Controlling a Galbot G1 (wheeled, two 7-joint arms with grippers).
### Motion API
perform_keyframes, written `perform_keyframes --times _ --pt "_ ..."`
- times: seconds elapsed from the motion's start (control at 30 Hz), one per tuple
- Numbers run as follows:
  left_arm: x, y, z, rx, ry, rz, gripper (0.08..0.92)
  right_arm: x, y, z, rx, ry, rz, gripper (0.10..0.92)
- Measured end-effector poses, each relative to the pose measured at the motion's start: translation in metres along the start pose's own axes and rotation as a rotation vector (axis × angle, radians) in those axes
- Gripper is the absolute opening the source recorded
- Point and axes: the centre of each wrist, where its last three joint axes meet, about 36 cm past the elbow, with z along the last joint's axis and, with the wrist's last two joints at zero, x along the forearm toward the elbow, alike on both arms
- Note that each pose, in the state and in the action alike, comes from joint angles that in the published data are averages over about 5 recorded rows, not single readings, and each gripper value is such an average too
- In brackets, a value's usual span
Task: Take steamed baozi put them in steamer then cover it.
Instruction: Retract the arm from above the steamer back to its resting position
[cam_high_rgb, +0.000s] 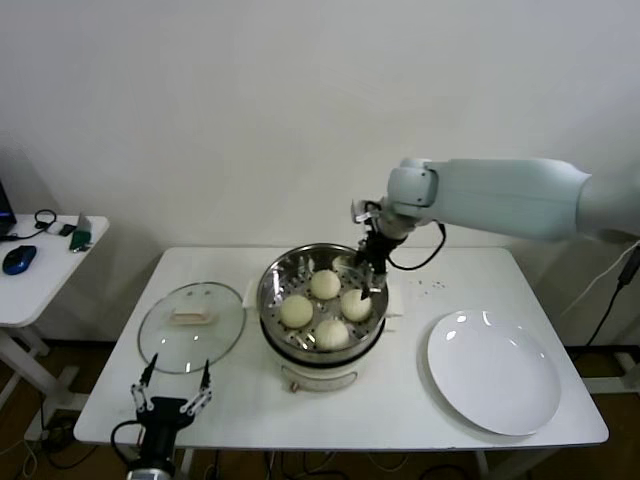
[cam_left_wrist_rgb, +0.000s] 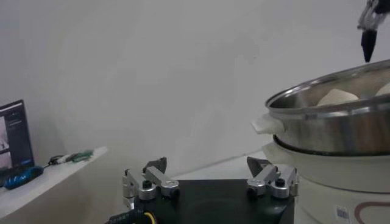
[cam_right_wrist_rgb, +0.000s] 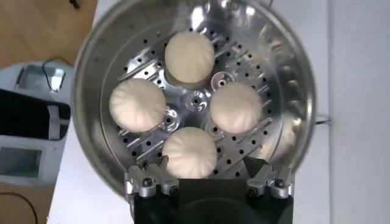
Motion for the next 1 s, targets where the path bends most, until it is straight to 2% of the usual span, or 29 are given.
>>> perform_keyframes --times 0.2,0.37,0.73,1.0 --pt "-0.002 0.0 0.0 -0.002 -0.003 -0.002 0.823 0.024 0.006 0.033 -0.025 -0.115 0.045 0.823" --pt "-0.006 0.002 0.001 -0.015 -0.01 -0.015 0.823 0.027 0.022 0.07 -0.048 -0.254 0.156 0.823" --pt "-0.016 0.005 -0.006 -0.069 -0.054 -0.008 0.823 -0.025 0.083 0.155 -0.207 -0.654 0.515 0.823" --pt "-0.018 0.002 -0.014 -0.135 -0.066 -0.013 0.823 -0.062 0.125 0.197 -0.374 -0.854 0.751 0.823"
